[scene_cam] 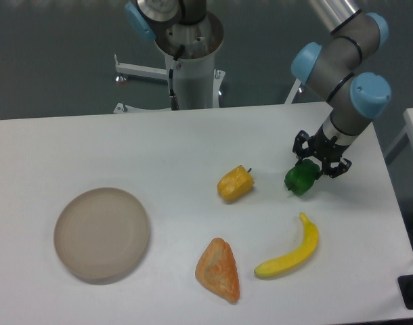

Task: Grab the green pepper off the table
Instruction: 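Close the gripper around the green pepper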

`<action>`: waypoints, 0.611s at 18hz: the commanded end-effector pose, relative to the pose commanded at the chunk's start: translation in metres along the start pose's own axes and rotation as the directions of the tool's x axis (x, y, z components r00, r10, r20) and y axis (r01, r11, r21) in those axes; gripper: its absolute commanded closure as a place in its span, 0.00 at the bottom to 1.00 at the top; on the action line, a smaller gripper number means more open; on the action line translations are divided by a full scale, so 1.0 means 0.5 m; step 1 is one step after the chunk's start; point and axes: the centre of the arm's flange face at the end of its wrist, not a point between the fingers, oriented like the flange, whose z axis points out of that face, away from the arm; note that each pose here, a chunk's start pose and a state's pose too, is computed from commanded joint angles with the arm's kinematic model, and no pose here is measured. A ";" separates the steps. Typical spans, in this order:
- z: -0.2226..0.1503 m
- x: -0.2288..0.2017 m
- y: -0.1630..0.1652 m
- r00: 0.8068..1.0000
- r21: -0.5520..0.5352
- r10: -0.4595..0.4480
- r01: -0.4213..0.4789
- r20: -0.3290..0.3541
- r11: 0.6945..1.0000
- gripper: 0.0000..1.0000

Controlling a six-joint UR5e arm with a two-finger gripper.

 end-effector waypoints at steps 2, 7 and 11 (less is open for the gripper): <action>-0.014 -0.011 -0.007 1.000 -0.001 0.017 -0.017 0.017 1.000 0.77; -0.055 -0.037 -0.050 0.997 -0.001 0.048 -0.048 0.066 0.999 0.77; -0.098 -0.034 -0.107 0.988 -0.051 0.098 -0.093 0.120 0.994 0.77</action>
